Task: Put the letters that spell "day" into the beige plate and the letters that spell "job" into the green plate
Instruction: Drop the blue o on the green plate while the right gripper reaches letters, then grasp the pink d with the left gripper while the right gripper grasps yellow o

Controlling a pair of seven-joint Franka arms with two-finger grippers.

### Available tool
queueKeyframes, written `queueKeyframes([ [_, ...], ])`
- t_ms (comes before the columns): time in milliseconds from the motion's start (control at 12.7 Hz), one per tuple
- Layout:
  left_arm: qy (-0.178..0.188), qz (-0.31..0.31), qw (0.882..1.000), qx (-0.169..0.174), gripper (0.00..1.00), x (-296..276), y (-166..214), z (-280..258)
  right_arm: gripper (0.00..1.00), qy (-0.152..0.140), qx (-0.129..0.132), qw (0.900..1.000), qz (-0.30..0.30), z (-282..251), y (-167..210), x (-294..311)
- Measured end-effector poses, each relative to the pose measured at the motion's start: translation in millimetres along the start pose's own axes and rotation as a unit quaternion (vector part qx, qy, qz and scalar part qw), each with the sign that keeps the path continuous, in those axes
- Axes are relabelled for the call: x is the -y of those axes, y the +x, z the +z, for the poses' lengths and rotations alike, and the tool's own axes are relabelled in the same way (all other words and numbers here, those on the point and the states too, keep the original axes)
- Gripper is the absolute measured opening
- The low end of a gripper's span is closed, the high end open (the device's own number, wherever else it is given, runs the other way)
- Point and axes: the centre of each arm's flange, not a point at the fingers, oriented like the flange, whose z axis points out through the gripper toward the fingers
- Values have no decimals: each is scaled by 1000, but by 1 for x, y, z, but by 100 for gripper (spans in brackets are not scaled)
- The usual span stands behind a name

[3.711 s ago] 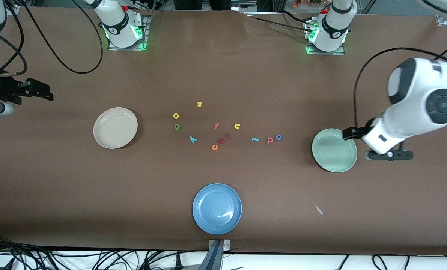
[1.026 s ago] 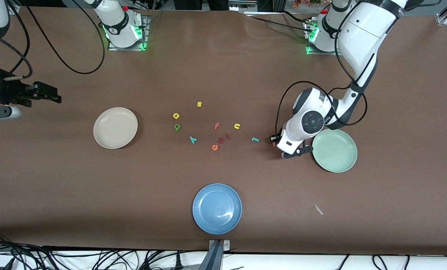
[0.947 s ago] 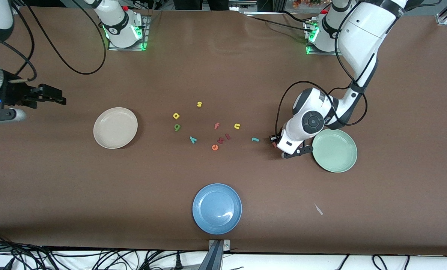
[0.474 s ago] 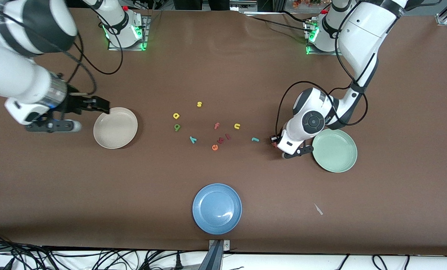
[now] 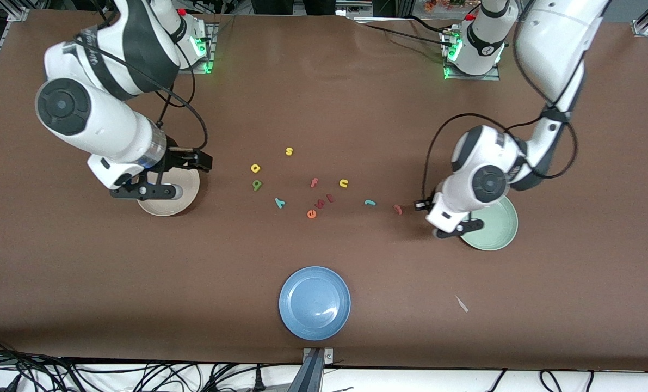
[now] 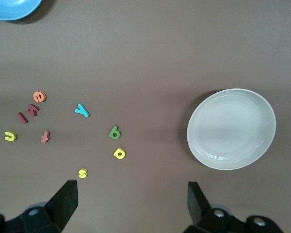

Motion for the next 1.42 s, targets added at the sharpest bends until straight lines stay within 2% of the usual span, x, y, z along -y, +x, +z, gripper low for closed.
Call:
queueKeyframes([
  [158, 15, 35, 999, -4, 24, 62, 25, -7, 100, -2, -1, 1000, 4, 17, -1, 17],
  [395, 69, 67, 995, -1, 24, 134, 51, 17, 100, 5, -19, 1000, 1, 58, -9, 29],
  [711, 70, 81, 994, 10, 25, 148, 60, 53, 100, 9, -28, 1000, -6, 118, -45, 39],
  [789, 70, 82, 994, 10, 29, 146, 59, 53, 100, 12, -33, 999, -1, 134, -57, 45],
  [1026, 62, 83, 995, -6, 62, 136, 62, 35, 100, 19, -45, 999, 3, 189, -91, 54],
  [1263, 23, 42, 999, -11, 96, 89, 51, 3, 100, 23, -56, 998, 1, 221, -108, 49],
  [1421, 7, -15, 1000, -10, 100, 44, 33, -5, 100, 26, -63, 998, 3, 237, -113, 43],
])
